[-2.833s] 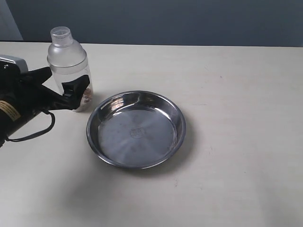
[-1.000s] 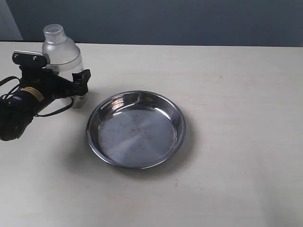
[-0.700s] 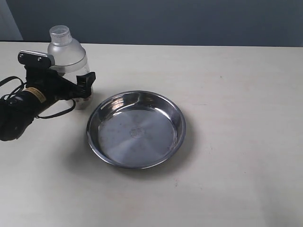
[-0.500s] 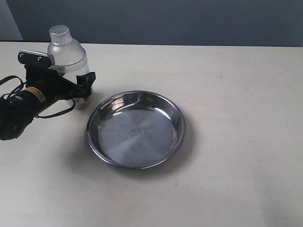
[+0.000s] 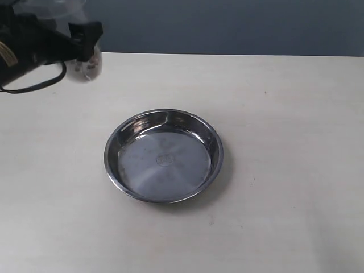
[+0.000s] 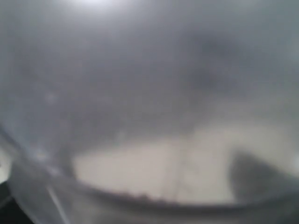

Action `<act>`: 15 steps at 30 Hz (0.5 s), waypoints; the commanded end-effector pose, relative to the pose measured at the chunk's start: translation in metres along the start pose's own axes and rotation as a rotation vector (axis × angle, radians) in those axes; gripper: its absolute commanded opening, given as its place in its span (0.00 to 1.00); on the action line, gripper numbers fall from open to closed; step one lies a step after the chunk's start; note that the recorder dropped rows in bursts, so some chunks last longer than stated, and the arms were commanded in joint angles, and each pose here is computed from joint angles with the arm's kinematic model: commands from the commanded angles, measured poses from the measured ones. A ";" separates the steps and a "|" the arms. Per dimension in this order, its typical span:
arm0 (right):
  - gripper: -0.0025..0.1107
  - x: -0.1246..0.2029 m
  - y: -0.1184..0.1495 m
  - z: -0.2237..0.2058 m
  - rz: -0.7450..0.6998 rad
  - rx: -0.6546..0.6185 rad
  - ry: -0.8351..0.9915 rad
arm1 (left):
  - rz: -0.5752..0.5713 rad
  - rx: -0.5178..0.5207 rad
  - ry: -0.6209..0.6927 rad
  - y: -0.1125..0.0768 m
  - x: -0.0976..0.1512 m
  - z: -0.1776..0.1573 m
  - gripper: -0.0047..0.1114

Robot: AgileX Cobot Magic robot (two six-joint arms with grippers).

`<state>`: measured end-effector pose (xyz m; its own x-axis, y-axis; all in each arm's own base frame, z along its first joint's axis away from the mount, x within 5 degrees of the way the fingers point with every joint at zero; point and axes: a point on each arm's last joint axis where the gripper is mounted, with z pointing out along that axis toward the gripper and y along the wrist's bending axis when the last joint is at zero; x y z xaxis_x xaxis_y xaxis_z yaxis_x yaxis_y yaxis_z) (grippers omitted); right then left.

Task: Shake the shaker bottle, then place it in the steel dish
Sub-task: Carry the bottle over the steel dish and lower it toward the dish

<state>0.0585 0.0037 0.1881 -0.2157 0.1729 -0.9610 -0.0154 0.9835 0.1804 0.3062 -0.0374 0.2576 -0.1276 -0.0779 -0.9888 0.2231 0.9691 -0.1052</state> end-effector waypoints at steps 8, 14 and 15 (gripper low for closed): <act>0.01 -0.001 0.000 0.000 -0.006 -0.002 -0.012 | -0.032 0.326 0.065 -0.111 -0.042 -0.074 0.04; 0.01 -0.001 0.000 0.000 -0.006 -0.002 -0.013 | 0.147 0.454 -0.141 -0.141 -0.092 -0.089 0.04; 0.01 -0.001 0.000 0.000 -0.006 -0.002 -0.013 | 0.127 0.432 -0.122 -0.140 -0.098 -0.089 0.04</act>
<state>0.0585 0.0037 0.1881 -0.2157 0.1729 -0.9610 -0.0154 0.9835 0.1804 0.2075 -0.1476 0.3381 -0.0701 0.0642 -0.9955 0.6195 0.7850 0.0070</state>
